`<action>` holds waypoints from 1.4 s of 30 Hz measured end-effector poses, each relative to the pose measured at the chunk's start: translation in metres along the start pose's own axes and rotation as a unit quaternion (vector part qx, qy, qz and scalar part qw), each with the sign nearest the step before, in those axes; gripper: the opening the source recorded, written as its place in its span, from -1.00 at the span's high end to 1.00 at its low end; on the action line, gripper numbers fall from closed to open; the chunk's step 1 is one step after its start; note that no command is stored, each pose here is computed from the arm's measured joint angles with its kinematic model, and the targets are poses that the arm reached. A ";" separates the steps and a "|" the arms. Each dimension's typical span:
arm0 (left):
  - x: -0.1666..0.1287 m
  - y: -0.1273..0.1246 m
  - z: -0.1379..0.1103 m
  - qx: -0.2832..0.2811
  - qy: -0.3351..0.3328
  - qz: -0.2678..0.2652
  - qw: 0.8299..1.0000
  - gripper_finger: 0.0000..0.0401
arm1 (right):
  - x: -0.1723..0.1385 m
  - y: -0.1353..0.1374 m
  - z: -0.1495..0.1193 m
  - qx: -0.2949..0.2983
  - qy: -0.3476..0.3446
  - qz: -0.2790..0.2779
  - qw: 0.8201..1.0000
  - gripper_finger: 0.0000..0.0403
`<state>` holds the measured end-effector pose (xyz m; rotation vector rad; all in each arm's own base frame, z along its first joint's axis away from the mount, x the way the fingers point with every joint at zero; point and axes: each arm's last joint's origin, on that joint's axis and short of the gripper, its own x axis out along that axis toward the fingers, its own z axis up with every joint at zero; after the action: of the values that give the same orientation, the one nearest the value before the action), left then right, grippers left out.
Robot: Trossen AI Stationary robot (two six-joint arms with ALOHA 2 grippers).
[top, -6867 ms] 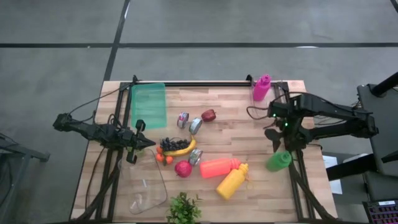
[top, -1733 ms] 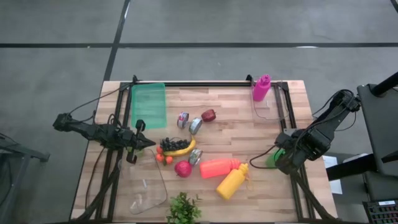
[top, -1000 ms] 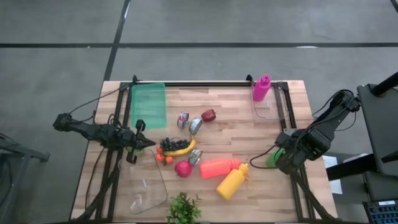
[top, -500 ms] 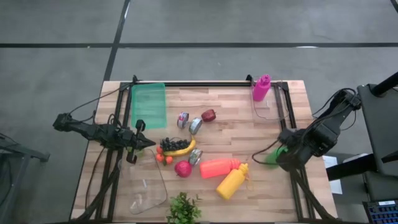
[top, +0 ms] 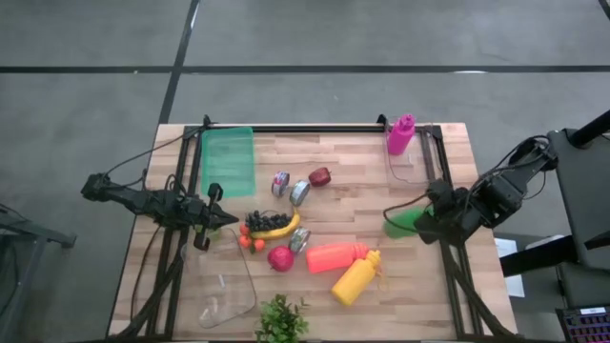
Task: Pick & Place Food Item
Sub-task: Put the green tumbler bottle into the top right transparent bin
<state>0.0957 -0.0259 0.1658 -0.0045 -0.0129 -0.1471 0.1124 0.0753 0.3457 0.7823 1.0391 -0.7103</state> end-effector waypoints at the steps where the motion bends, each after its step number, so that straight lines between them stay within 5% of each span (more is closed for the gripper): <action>1: 0.000 0.000 0.000 0.000 0.000 0.000 1.000 1.00 | -0.001 0.000 0.003 0.002 -0.013 0.003 1.000 -0.05; 15: 0.000 0.000 0.000 0.000 0.000 0.000 1.000 1.00 | -0.035 -0.011 0.042 0.025 -0.235 0.036 0.971 -0.05; 29: 0.000 0.000 0.000 0.000 0.000 0.000 1.000 1.00 | -0.051 -0.023 0.059 -0.014 -0.526 -0.053 0.849 -0.05; 42: 0.000 0.000 0.000 0.000 0.000 0.000 1.000 1.00 | -0.049 -0.040 0.086 0.038 -0.576 -0.208 0.789 -0.05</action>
<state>0.0957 -0.0259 0.1658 -0.0044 -0.0127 -0.1474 0.1027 -0.0106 0.4083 0.0533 0.0220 -1.3700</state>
